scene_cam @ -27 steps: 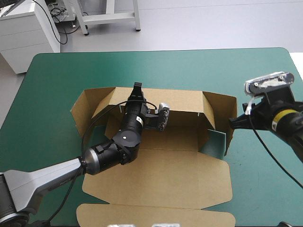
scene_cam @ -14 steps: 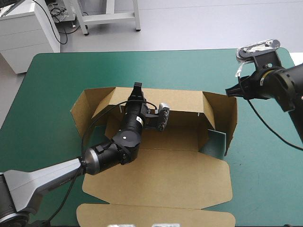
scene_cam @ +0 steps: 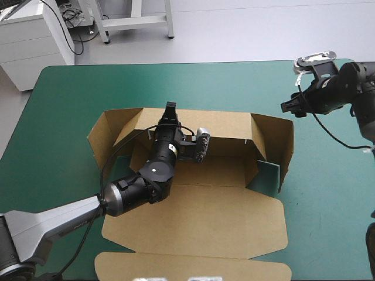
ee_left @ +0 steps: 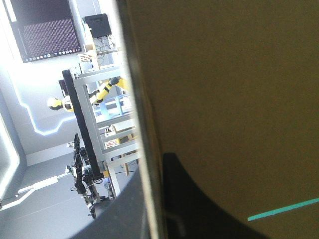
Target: Fold the box
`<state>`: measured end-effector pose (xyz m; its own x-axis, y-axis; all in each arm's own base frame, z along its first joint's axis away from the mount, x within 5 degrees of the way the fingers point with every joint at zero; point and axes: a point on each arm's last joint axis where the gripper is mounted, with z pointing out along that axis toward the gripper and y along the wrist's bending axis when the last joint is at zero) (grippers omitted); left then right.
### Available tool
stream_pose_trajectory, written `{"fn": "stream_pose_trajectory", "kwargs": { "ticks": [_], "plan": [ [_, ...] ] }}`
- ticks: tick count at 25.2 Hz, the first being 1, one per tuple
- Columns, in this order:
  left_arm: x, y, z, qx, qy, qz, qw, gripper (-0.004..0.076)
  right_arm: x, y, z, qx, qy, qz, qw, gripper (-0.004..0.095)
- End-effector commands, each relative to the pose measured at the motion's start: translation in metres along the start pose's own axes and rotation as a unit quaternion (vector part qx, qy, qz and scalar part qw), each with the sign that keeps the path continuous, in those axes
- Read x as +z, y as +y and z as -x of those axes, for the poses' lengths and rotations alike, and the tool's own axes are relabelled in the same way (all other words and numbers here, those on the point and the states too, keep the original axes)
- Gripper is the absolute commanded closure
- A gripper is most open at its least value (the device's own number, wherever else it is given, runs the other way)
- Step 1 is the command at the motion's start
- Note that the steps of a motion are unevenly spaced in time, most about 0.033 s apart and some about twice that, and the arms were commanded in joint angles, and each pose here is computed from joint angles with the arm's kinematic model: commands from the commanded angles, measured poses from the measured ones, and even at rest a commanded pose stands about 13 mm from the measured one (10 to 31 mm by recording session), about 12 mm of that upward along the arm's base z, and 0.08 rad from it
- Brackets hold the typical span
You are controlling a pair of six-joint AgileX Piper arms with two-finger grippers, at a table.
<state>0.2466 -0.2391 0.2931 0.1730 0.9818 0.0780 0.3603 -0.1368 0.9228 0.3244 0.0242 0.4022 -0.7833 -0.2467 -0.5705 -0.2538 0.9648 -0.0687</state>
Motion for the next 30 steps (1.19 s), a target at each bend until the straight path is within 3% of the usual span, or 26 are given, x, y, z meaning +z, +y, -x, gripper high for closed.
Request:
{"fn": "stream_pose_trajectory", "kwargs": {
  "ticks": [1, 6, 15, 25, 30],
  "plan": [
    [-0.004, 0.001, -0.001, -0.029, -0.01, -0.018, 0.999, 0.0731, 0.002, -0.006, 0.011, -0.001, -0.033, -0.014, 0.999, 0.0284],
    [-0.004, 0.001, -0.001, -0.029, -0.01, -0.018, 0.999, 0.0731, 0.016, 0.0, 0.024, 0.02, -0.079, 0.024, 0.996, 0.0305],
    [-0.005, 0.002, 0.002, -0.027, -0.024, -0.017, 0.999, 0.0731, 0.026, 0.015, 0.023, 0.021, -0.058, 0.112, 0.992, 0.0301],
    [-0.005, 0.002, 0.001, -0.027, -0.023, -0.017, 0.999, 0.0731, 0.035, 0.037, 0.024, -0.026, -0.035, 0.12, 0.992, 0.0306],
    [-0.005, 0.002, 0.001, -0.027, -0.023, -0.017, 0.999, 0.0731, 0.035, 0.039, 0.012, -0.046, 0.028, 0.123, 0.991, 0.0306]
  ]
}}
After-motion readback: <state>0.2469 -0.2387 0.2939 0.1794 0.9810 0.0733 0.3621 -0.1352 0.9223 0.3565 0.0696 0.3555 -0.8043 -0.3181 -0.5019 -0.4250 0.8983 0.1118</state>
